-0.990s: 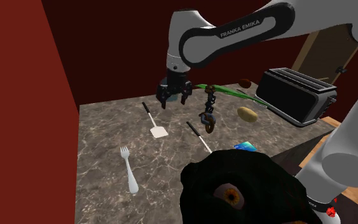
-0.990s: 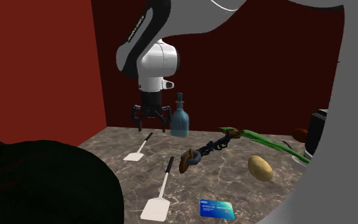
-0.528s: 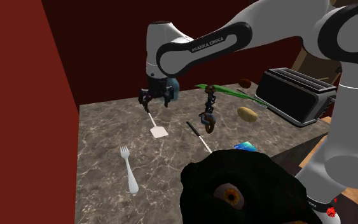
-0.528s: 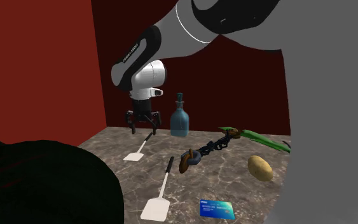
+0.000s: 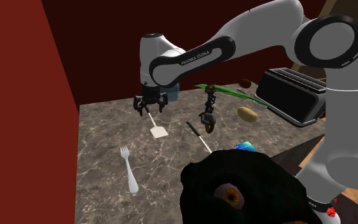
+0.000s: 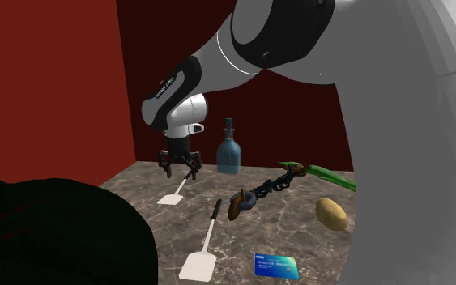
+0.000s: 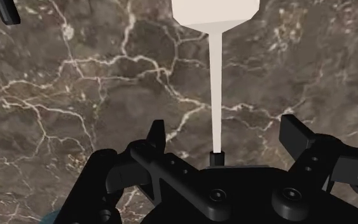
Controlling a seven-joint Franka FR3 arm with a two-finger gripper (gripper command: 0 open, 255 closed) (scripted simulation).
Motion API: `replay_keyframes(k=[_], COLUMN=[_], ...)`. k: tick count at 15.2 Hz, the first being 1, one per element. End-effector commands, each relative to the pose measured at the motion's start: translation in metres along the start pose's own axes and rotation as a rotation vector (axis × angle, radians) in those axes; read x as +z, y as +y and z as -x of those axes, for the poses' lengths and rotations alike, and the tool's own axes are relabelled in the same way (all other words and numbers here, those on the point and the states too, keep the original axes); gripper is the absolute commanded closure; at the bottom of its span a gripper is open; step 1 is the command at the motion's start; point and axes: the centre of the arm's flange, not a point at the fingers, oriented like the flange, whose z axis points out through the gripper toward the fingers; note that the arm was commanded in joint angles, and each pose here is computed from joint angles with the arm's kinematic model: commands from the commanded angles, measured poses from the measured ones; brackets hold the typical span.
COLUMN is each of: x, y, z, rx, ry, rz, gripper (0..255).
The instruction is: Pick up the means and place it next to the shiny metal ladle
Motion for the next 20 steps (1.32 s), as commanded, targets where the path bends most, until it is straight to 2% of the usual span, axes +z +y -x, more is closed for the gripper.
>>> replay_keyframes(k=[1,9,10,20], x=[0.0132,0.0132,0.0132,0.0079], y=[0.001,0.001,0.001,0.001], z=[-0.0007,-0.0007,-0.0007,-0.001], rx=[0.0,0.0,0.0,0.0], ry=[0.0,0.0,0.0,0.0], rz=[0.0,0.0,0.0,0.0], gripper=[0,0,255,255])
